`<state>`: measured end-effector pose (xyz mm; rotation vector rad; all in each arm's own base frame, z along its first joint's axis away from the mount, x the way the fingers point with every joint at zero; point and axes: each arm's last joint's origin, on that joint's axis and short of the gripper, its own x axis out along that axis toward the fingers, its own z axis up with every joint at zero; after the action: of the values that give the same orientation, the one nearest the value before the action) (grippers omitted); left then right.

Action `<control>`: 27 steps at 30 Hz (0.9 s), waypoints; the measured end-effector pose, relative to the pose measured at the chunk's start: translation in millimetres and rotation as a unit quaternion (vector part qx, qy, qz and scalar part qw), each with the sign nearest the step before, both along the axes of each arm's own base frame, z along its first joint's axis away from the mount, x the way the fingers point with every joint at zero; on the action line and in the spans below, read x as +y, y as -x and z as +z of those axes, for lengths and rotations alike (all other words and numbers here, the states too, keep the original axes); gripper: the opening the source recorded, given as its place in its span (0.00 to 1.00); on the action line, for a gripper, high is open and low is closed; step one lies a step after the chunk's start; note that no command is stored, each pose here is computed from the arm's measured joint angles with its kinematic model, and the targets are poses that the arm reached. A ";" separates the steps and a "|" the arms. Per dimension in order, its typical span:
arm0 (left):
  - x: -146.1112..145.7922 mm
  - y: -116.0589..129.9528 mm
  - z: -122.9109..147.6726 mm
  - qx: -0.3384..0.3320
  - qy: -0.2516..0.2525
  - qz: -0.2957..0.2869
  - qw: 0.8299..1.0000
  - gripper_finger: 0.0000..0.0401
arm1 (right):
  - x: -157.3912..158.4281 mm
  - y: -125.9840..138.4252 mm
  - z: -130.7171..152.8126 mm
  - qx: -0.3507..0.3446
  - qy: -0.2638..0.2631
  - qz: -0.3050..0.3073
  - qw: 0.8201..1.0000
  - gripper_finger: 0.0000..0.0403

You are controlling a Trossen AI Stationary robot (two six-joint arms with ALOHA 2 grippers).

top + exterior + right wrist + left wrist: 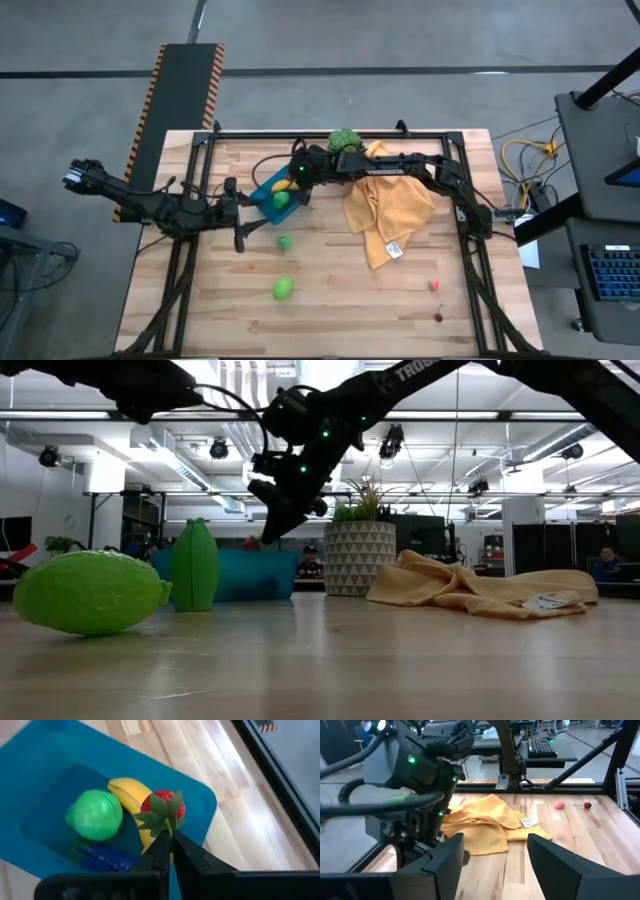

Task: Pick and placing Produce into tupperware
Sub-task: Put the red strawberry into the blue bin

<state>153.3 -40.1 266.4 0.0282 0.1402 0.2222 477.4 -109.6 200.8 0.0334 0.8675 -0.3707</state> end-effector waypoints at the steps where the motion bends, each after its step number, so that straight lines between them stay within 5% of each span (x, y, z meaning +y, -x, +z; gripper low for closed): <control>1: 0.0 0.3 0.6 -0.002 0.001 -0.002 1.000 0.51 | -1.8 0.1 -0.7 0.004 -0.004 -0.005 1.000 0.02; 27: 0.1 1.9 3.0 -0.005 -0.012 -0.012 1.000 0.51 | -7.0 -2.0 -0.1 0.005 -0.037 -0.003 0.999 0.02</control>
<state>151.4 -39.9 269.4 0.0530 0.1279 0.1995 479.4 -116.7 200.7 0.1019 0.8901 -0.3444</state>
